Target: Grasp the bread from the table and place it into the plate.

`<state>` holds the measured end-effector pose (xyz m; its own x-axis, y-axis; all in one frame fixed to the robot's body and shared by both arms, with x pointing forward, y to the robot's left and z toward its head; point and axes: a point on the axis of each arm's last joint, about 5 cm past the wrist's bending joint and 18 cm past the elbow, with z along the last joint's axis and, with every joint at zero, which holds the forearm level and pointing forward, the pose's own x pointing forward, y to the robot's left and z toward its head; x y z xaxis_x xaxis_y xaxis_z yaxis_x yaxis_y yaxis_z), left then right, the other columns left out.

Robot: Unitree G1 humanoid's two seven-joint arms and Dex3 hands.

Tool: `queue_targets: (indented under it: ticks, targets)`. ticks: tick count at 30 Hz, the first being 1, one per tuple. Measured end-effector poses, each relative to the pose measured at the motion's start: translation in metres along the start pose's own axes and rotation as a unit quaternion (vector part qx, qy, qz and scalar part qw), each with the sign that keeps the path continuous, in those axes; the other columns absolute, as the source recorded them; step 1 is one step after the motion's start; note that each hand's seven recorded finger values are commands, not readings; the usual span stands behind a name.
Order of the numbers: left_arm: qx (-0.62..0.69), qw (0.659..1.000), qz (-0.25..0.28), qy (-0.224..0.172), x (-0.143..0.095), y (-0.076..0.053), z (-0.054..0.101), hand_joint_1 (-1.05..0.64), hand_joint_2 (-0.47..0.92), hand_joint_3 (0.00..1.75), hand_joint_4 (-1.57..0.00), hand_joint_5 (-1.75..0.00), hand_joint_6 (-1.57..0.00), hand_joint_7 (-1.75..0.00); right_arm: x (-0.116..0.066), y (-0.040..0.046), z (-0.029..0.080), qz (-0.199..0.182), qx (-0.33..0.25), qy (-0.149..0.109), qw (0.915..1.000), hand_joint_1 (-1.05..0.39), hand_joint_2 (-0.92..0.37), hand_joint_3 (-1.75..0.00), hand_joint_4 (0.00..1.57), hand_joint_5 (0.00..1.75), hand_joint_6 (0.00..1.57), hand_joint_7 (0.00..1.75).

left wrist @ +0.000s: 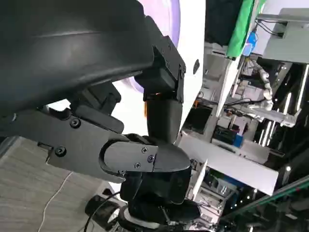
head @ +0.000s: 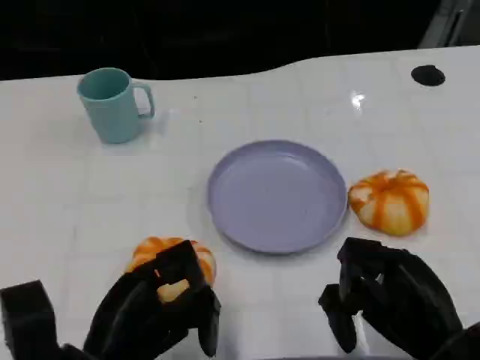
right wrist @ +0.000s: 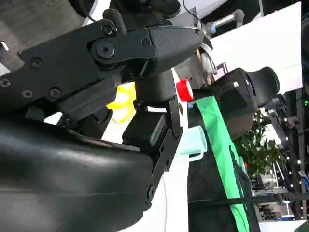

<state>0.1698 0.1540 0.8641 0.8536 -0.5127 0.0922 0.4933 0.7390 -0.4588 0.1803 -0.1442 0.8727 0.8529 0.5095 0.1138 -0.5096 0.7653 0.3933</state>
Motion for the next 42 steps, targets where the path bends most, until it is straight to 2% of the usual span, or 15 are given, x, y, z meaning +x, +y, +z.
queue_targets:
  ticks: [20, 24, 27, 29, 31, 34, 37, 39, 42]
  targets:
    - [0.000, 1.000, 0.000, 0.000, 0.000, 0.000, 0.000, -0.62, 0.92, 0.30, -0.97, -1.75, -0.74, -1.75, 0.000, 0.0000, 0.000, 0.001, -0.001, 0.000, 1.0000, -0.96, -0.92, -0.33, 1.19, 1.65, 1.03, 1.49]
    - [0.001, 1.000, 0.000, -0.001, 0.000, 0.000, 0.000, -0.62, 0.92, 0.33, -0.90, -1.75, -0.66, -1.75, 0.000, 0.0001, 0.000, 0.001, -0.001, 0.000, 1.0000, -0.96, -0.92, -0.33, 1.19, 1.65, 1.03, 1.49]
    - [0.010, 1.000, -0.001, -0.014, -0.001, 0.000, 0.002, -0.61, 0.92, 0.33, -0.79, -1.75, -0.53, -1.72, 0.000, 0.0001, 0.000, 0.001, -0.001, 0.000, 1.0000, -0.96, -0.92, -0.33, 1.19, 1.65, 1.04, 1.48]
    - [0.019, 1.000, -0.001, -0.020, -0.001, 0.000, 0.003, -0.60, 0.92, 0.30, -0.67, -1.75, -0.48, -1.64, 0.000, 0.0001, 0.000, 0.001, -0.001, 0.000, 1.0000, -0.96, -0.92, -0.33, 1.19, 1.65, 1.04, 1.48]
    - [0.030, 0.999, -0.001, -0.027, -0.001, 0.000, 0.007, -0.61, 0.92, 0.30, -0.55, -1.73, -0.50, -1.38, 0.000, 0.0001, 0.000, 0.001, -0.001, 0.000, 1.0000, -0.96, -0.92, -0.33, 1.19, 1.65, 1.03, 1.47]
    - [0.073, 0.996, 0.005, -0.046, -0.001, 0.001, 0.013, -0.61, 0.92, 0.29, -0.51, -1.66, -0.53, -1.11, 0.000, 0.0002, 0.000, 0.000, -0.001, 0.000, 1.0000, -0.96, -0.92, -0.34, 1.19, 1.65, 1.03, 1.47]
    - [0.124, 0.990, 0.009, -0.068, -0.002, 0.003, 0.020, -0.68, 0.92, 0.25, -0.47, -1.43, -0.52, -0.73, 0.000, 0.0004, 0.000, 0.001, -0.001, 0.000, 1.0000, -0.96, -0.92, -0.34, 1.18, 1.66, 1.03, 1.47]
    - [0.162, 0.983, 0.016, -0.078, -0.002, 0.003, 0.024, -0.74, 0.92, 0.22, -0.42, -1.21, -0.51, -0.47, 0.000, 0.0006, 0.000, 0.001, -0.001, 0.000, 1.0000, -0.96, -0.92, -0.33, 1.18, 1.66, 1.03, 1.47]
    - [0.221, 0.971, 0.024, -0.084, -0.002, 0.005, 0.030, -0.71, 0.92, 0.17, -0.31, -1.05, -0.44, -0.30, 0.001, 0.0010, 0.001, -0.002, -0.002, -0.001, 1.0000, -0.95, -0.92, -0.34, 1.18, 1.66, 1.04, 1.47]
